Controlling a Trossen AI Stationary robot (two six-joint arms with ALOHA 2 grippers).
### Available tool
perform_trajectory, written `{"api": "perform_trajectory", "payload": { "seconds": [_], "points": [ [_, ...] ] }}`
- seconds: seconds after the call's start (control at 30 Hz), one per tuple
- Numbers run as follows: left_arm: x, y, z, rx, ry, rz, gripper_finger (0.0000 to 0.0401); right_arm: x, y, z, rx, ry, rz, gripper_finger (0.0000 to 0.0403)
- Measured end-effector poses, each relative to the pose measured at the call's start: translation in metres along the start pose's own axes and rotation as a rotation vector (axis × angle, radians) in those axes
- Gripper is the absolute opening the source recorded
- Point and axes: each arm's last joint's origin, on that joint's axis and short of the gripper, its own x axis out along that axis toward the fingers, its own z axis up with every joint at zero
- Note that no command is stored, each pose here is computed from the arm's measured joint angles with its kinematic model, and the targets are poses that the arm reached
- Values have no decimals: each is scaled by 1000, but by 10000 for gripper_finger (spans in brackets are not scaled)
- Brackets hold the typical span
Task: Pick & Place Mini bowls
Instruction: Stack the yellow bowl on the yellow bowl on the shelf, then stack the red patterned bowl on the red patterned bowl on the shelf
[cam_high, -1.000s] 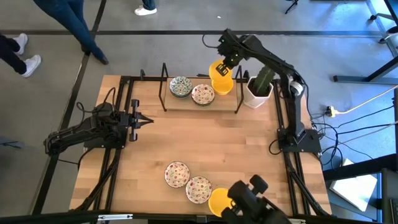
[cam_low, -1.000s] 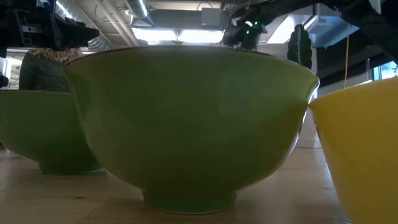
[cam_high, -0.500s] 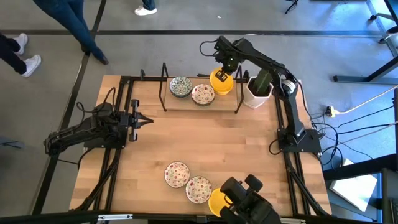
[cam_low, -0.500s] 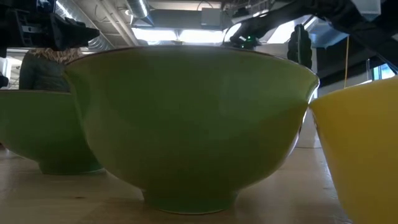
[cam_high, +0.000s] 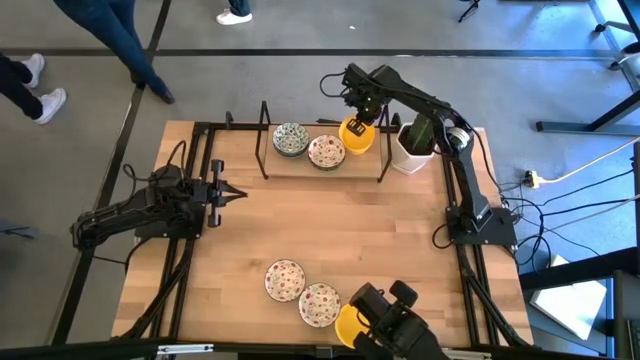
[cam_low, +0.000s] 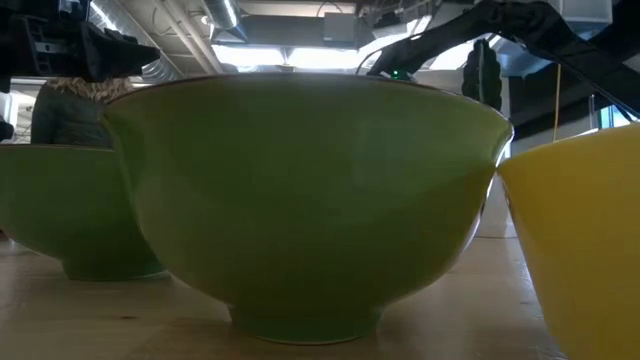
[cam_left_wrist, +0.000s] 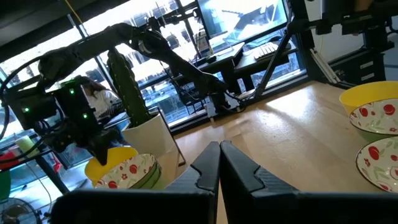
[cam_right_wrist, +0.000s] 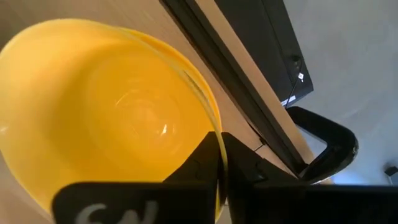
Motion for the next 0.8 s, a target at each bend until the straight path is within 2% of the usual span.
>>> {"api": "perform_trajectory", "payload": {
  "seconds": [0.53,0.8],
  "points": [
    [0,0,0,8,1,0,6,-3,0,1,-42,-14,-2,150],
    [0,0,0,17,1,-1,6,-35,-4,12,-30,-136,-19,191]
  ]
}}
